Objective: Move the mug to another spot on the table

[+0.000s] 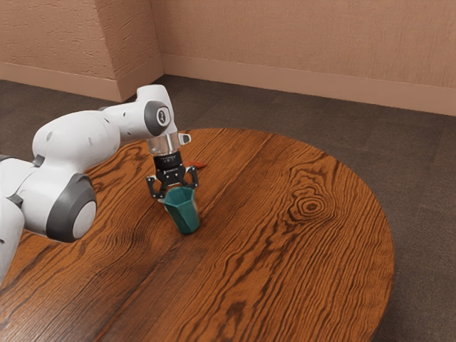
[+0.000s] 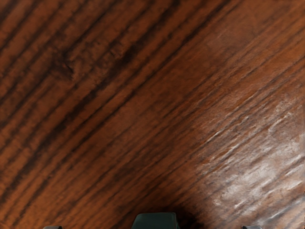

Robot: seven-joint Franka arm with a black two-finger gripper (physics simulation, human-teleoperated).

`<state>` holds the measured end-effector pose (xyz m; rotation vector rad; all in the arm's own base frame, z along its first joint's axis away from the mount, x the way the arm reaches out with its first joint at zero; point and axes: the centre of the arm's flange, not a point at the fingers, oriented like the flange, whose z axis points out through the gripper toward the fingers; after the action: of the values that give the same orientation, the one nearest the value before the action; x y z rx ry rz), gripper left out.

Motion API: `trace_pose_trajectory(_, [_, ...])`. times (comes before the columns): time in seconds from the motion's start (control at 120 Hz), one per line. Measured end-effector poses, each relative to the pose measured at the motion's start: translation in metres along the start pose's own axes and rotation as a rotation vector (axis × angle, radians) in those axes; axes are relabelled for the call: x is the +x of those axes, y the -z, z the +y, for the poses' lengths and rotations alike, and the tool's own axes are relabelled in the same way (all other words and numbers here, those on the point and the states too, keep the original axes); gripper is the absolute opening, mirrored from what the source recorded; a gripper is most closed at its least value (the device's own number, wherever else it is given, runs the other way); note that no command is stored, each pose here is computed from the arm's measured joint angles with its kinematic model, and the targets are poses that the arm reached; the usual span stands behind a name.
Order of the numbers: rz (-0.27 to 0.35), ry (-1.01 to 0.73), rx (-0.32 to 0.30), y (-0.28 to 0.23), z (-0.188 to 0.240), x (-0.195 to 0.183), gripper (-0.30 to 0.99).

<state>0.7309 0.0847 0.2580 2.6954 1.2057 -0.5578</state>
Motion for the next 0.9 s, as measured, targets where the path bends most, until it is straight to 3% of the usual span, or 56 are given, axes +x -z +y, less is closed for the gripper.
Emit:
trace_pose_trajectory(0.242, [0.024,0.001,-0.017,0.013,0.003,-0.006,0.64])
trace_pose_trajectory(0.508, [0.117,-0.022,-0.046,0.088,-0.005,-0.042,0.68])
trace_pose_trajectory(0.692, [0.234,-0.137,-0.034,0.176,-0.014,-0.135,0.69])
trace_pose_trajectory(0.9, [0.276,-0.488,-0.035,0.224,-0.014,-0.273,0.69])
